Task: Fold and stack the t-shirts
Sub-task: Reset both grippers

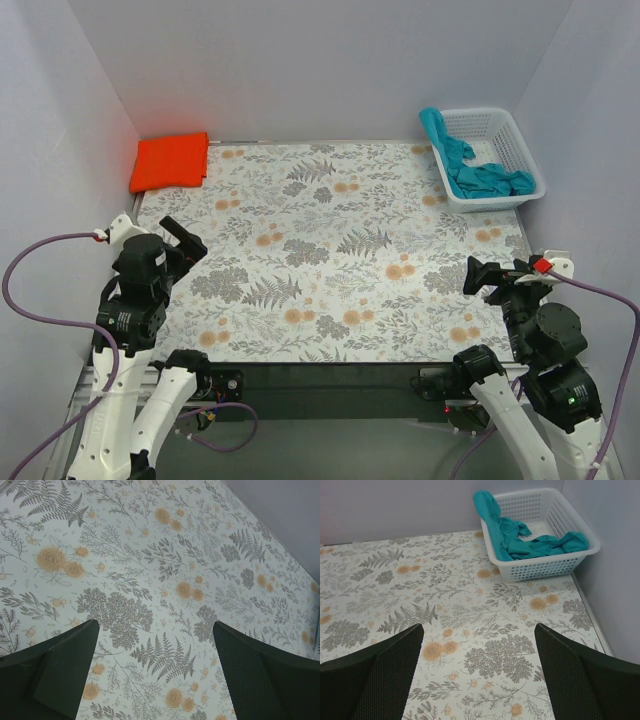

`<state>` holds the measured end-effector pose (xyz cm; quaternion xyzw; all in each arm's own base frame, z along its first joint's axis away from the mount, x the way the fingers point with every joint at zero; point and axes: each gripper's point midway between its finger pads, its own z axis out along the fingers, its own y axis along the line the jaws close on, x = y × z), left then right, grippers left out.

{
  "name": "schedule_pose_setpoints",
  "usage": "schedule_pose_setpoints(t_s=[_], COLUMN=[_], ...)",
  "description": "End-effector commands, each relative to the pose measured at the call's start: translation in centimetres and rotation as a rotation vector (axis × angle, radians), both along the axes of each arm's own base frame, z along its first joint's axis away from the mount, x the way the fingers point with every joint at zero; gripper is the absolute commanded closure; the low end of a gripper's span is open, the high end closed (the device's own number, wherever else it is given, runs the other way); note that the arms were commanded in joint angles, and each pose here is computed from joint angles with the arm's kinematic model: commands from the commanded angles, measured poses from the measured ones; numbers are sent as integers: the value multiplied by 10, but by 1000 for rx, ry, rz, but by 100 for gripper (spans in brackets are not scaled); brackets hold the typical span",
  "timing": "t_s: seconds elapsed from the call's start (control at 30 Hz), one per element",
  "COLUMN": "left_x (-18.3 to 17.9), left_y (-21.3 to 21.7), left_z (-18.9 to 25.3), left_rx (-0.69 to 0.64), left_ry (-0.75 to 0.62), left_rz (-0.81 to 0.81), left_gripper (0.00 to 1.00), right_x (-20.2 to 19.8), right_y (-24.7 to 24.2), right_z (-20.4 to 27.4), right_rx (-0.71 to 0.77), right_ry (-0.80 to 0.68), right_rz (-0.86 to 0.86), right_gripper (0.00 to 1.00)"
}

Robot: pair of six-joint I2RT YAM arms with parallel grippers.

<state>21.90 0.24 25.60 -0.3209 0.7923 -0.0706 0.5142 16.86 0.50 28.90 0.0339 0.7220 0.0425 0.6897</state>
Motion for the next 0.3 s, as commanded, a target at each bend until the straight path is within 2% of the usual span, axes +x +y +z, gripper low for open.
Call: schedule_pose_setpoints(t_s=[0.0,0.27], left_x=[4,11], left_y=[-1,-7], left_z=[3,-6], left_rx=[4,6], left_ry=[-20,2], left_rz=[-2,-34], left_gripper=[2,2], right_x=[3,7], right_y=[5,8], right_z=[17,17], right_rx=[-8,-22], right_ry=[-70,-91], right_rz=[29,39], right_gripper=[2,2])
